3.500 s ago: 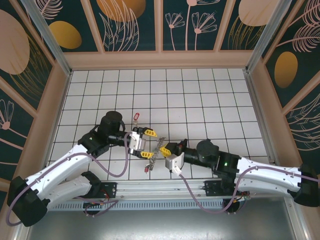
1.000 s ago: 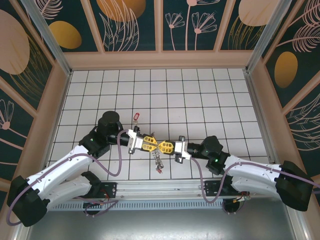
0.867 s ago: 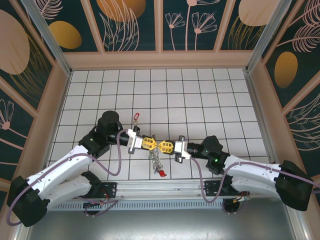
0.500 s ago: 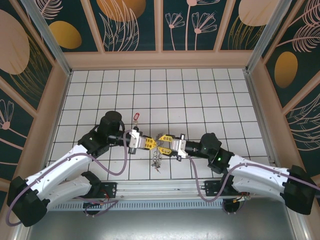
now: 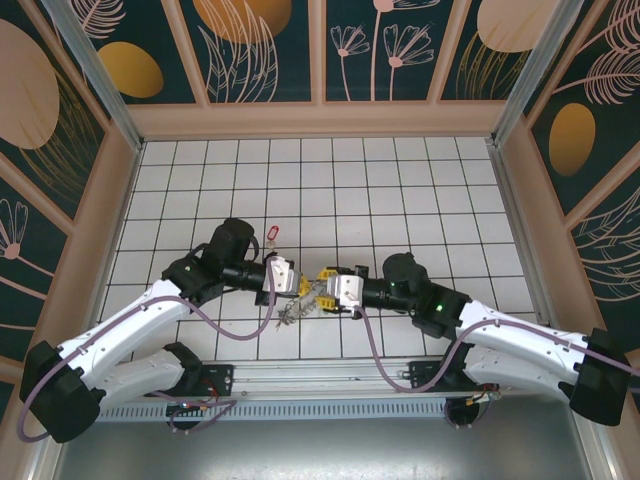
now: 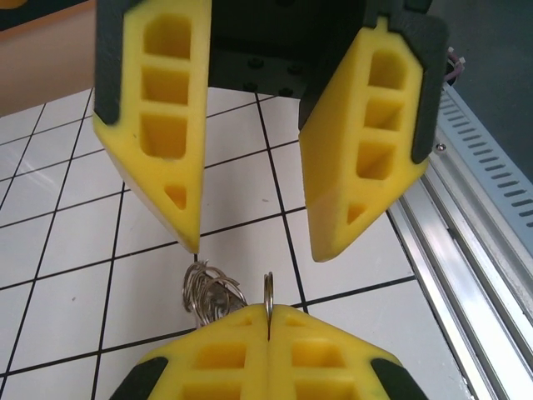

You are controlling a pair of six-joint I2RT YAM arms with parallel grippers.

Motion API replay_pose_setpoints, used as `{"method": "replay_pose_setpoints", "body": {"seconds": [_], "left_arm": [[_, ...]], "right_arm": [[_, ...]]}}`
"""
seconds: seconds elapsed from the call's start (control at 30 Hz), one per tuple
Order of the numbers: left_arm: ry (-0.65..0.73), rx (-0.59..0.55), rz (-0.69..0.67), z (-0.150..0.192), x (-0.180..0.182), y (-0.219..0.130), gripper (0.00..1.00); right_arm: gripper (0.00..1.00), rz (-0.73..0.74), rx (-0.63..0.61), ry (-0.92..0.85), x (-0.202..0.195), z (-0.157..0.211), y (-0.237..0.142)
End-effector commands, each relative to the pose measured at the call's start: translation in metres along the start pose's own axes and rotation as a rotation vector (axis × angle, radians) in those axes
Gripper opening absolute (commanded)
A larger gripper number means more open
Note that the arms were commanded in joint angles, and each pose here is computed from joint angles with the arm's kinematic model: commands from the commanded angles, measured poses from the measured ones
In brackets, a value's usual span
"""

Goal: Put the keys on the keyring

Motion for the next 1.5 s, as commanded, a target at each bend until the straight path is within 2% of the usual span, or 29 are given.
{"method": "replay_pose_setpoints", "body": {"seconds": [0.0, 0.13, 0.23, 0.43, 0.53, 0.67, 0.77, 0.87, 0.9, 0.93, 1.03, 1.1, 1.2, 1.47], "left_arm": [[0.053, -0.046, -0.009, -0.016, 0.005, -0.005, 0.00], [0.054, -0.057, -0.005, -0.017, 0.006, -0.004, 0.00], [0.045, -0.060, 0.001, -0.017, 0.007, -0.002, 0.00], [0.045, -0.076, -0.017, -0.022, 0.011, -0.004, 0.00], [0.048, -0.085, -0.016, -0.023, 0.010, -0.004, 0.00], [0.038, -0.078, -0.010, -0.021, 0.009, -0.002, 0.00], [0.034, -0.083, -0.023, -0.023, 0.011, -0.004, 0.00], [0.027, -0.142, -0.072, -0.031, 0.012, -0.009, 0.43], [0.040, -0.171, -0.084, -0.034, 0.010, -0.012, 0.51], [0.047, -0.192, -0.088, -0.035, 0.007, -0.014, 0.51], [0.066, -0.227, -0.106, -0.038, 0.002, -0.019, 0.36], [0.058, -0.218, -0.100, -0.038, 0.001, -0.020, 0.33], [0.044, -0.218, -0.080, -0.040, 0.000, -0.019, 0.30], [0.029, -0.257, -0.027, -0.040, 0.001, -0.013, 0.27]], "right_arm": [[0.40, -0.027, 0.010, 0.033, 0.002, 0.001, -0.001], [0.35, -0.026, -0.031, 0.053, 0.001, -0.003, 0.000], [0.27, -0.022, -0.024, 0.059, -0.002, -0.004, 0.004], [0.28, -0.020, 0.028, 0.093, -0.003, 0.005, 0.012], [0.14, -0.004, 0.022, 0.102, -0.005, 0.005, 0.013], [0.12, 0.004, -0.028, 0.099, -0.005, -0.001, 0.011], [0.00, 0.013, -0.049, 0.096, -0.006, -0.004, 0.010], [0.00, 0.047, -0.101, 0.087, -0.007, -0.006, 0.006], [0.00, 0.067, -0.149, 0.082, -0.007, -0.009, 0.002], [0.00, 0.088, -0.198, 0.081, -0.007, -0.012, -0.003], [0.00, 0.140, -0.327, 0.081, -0.007, -0.018, -0.020], [0.00, 0.114, -0.379, 0.081, -0.005, -0.021, -0.028], [0.00, 0.093, -0.451, 0.093, -0.003, -0.025, -0.038], [0.00, 0.091, -0.521, 0.128, -0.002, -0.026, -0.040]]}}
Point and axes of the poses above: each hand's point on the last joint's axis, 136 mm out from that joint toward the fingers, its own y axis out along the fingers, its own x axis along the line the jaws close on, z = x × y, the point moved 7 cm from there along -y, back along the fingers, and after that the axes turned 2 degrees about y, right-handed, at the moved point
